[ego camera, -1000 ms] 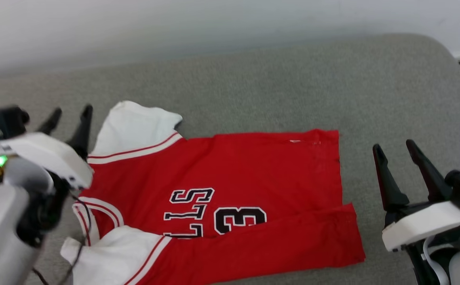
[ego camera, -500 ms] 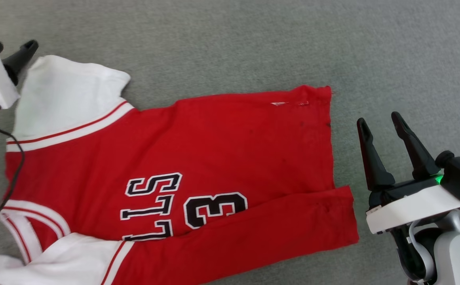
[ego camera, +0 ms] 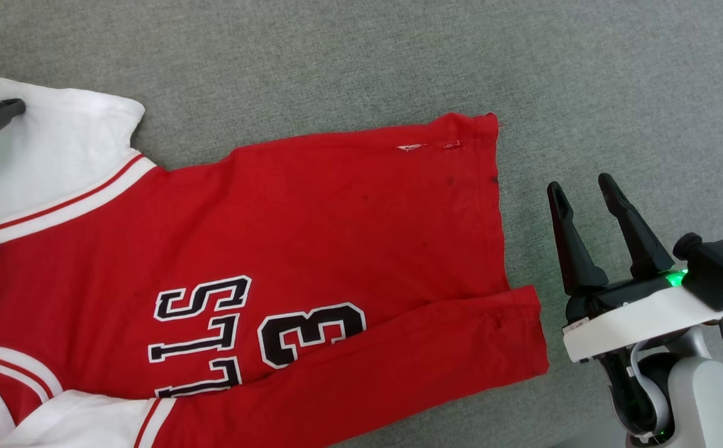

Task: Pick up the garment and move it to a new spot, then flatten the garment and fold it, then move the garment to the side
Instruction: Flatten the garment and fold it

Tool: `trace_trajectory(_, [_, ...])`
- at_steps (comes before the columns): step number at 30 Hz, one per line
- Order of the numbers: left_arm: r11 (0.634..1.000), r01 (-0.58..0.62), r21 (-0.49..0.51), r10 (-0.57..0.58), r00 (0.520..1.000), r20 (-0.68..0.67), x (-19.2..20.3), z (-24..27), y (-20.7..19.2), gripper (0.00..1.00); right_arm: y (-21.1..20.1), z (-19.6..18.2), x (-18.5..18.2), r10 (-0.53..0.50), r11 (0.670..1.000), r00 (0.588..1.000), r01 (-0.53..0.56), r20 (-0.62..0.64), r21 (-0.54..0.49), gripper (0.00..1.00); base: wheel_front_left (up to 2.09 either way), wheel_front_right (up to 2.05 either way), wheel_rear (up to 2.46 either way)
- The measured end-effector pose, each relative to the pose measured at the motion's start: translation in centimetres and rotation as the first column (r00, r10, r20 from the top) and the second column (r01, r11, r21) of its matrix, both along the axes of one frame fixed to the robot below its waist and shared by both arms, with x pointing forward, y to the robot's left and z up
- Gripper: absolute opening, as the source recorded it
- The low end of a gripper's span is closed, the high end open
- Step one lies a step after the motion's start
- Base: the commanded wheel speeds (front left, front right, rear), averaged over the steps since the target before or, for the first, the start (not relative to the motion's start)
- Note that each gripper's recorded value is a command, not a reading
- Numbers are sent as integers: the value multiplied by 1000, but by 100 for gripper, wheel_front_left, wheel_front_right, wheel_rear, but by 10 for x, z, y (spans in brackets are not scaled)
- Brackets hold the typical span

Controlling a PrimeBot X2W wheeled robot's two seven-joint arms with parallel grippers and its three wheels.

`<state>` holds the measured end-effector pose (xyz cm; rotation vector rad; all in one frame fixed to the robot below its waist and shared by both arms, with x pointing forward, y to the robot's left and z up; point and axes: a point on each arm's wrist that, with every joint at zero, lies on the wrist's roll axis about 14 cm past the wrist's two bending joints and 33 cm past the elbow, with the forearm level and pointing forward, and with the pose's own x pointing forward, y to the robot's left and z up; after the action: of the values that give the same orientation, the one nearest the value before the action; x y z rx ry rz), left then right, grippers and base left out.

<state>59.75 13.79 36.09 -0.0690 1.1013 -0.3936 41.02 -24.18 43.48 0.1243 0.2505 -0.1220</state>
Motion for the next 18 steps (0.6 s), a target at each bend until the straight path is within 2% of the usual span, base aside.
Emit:
trace_trajectory(1, [1000, -2, 3, 2, 1000, -4, 0, -2, 0, 0, 0, -1, 0, -1, 1000, 1000, 1, -2, 1, 100, 0, 0, 0])
trace_trajectory(9, [998, -58, -38, 58, 998, 1, 0, -5, -1, 0, 3, -3, 5, 0, 998, 1000, 1, -15, 65, 100, 0, 0, 0])
trace_trajectory(13, [997, -61, -46, 62, 997, 36, -1, 4, 0, 0, 5, -3, 13, 10, 990, 999, -4, -43, 139, 100, 0, 0, 0])
trace_trajectory(16, [997, -47, -55, 51, 996, 71, -5, 14, -3, 0, 3, -7, 23, 40, 984, 993, -21, -107, 175, 100, 0, 0, 0])
trace_trajectory(18, [998, -35, -61, 41, 994, 101, -7, 21, -5, 0, 3, -22, 22, 75, 979, 974, -32, -214, 200, 100, 0, 0, 0])
